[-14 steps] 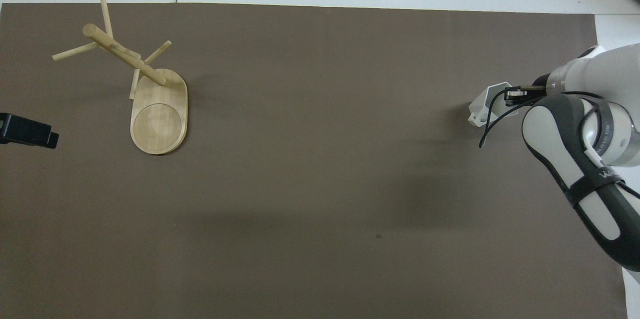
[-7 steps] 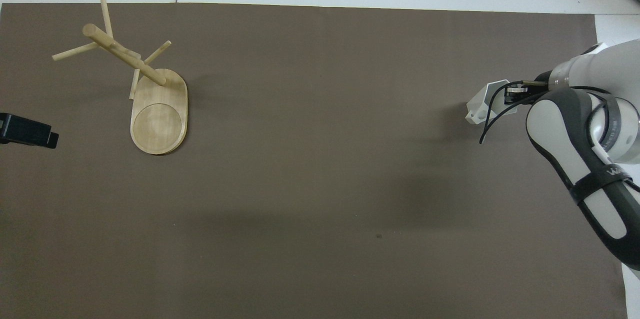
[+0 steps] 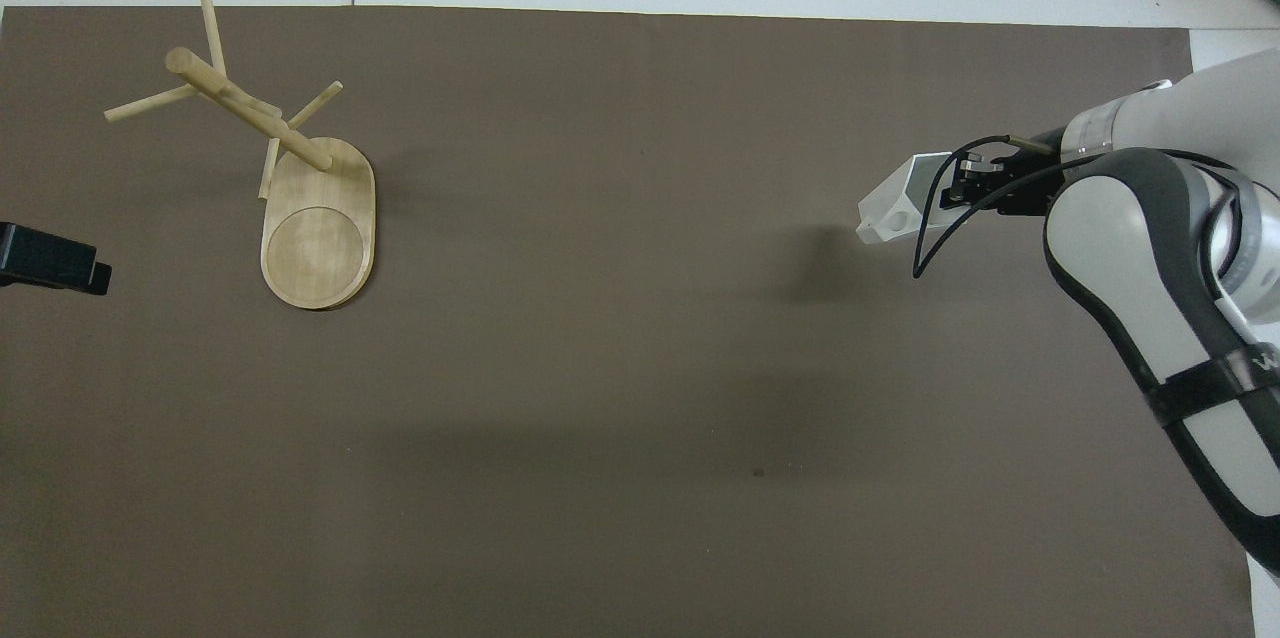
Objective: Hang cup on rack
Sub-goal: 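Lift the white mug with the right gripper toward the mug tree, then carry the mug toward the left gripper while the left gripper approaches it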
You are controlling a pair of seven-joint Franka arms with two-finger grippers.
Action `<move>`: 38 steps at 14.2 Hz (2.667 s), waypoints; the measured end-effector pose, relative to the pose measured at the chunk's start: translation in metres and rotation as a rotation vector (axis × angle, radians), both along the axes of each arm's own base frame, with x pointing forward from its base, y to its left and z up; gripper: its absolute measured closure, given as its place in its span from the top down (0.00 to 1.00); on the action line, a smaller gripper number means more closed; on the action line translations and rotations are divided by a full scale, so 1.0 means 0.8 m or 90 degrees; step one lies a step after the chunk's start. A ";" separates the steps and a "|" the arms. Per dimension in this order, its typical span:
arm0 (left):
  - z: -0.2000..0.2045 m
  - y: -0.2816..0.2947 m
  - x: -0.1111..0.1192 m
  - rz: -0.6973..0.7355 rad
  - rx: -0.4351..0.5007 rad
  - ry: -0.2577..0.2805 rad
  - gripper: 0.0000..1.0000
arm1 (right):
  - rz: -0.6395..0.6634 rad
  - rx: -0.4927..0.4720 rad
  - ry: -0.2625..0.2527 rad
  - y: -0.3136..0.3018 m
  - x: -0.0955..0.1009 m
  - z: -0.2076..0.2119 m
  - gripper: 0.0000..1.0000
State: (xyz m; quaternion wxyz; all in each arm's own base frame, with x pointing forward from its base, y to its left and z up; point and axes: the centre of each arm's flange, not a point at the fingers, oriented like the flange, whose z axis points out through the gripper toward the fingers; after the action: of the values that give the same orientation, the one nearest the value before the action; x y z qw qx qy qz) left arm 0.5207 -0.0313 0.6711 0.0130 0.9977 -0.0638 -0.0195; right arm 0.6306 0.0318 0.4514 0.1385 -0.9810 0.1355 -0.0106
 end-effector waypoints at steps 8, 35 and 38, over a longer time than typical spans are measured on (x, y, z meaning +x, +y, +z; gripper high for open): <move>-0.005 -0.014 0.000 0.074 0.003 0.002 1.00 | -0.013 0.125 0.025 0.082 -0.016 0.038 0.08; -0.084 -0.208 0.027 1.018 -0.221 0.248 1.00 | -0.276 0.469 0.148 0.344 -0.075 0.111 0.08; -0.102 -0.207 0.059 1.065 -0.214 0.277 1.00 | -0.281 0.472 0.148 0.352 -0.078 0.112 0.08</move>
State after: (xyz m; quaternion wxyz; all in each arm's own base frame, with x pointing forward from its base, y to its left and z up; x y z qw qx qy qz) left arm 0.5677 -0.1973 0.5896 0.1819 0.6761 0.6899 -0.1838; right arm 0.5680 0.3135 0.5410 0.4587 -0.8074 0.3513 0.1199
